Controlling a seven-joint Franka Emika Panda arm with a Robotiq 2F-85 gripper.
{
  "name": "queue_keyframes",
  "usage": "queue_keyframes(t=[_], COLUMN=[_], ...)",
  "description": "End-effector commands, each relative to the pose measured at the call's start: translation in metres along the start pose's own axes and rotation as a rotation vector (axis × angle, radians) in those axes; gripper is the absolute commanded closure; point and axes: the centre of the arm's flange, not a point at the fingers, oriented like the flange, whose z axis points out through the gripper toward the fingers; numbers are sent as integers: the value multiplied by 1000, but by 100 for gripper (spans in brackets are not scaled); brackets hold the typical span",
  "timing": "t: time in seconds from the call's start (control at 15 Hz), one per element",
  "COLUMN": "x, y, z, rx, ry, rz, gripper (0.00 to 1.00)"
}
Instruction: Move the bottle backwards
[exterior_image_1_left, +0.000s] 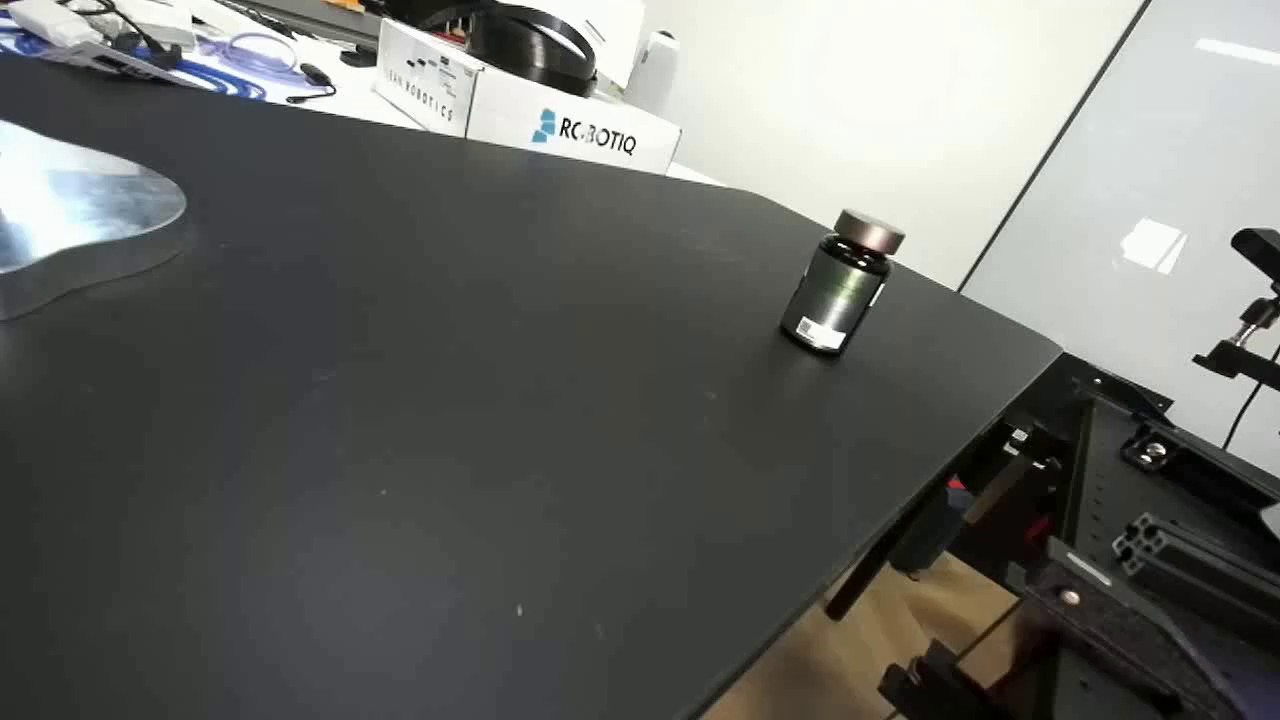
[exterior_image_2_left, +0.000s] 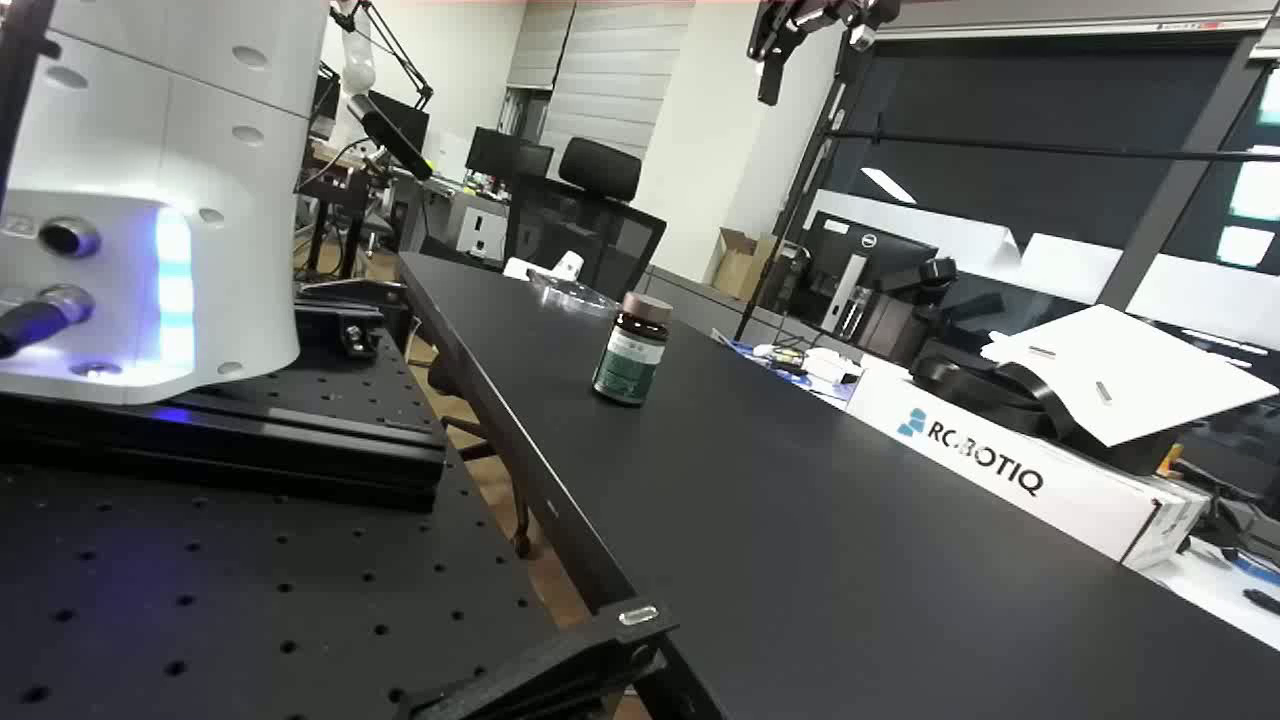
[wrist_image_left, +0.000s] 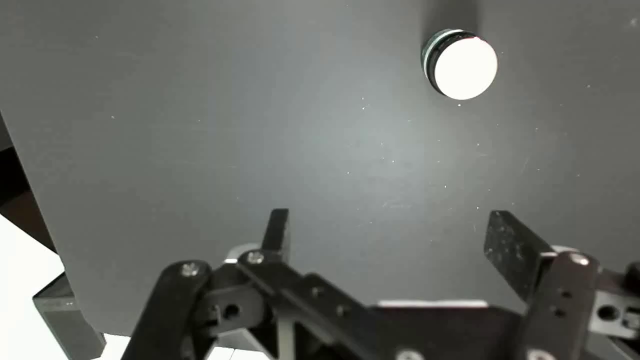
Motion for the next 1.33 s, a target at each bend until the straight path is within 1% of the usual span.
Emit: queue_keyframes(t=[0.0, 0.47, 0.6, 0.8, 1.07, 1.27], x=[0, 0, -5, -19, -42, -56], y=[0, 0, -8, -28, -60, -73], z=[0, 0, 8, 33, 81, 116], rx=[0, 0, 16, 54, 135, 192], ry=[0, 1, 7, -4, 32, 43], rz=[0, 0, -34, -86, -151, -184], gripper=[0, 0, 0, 0, 0, 0])
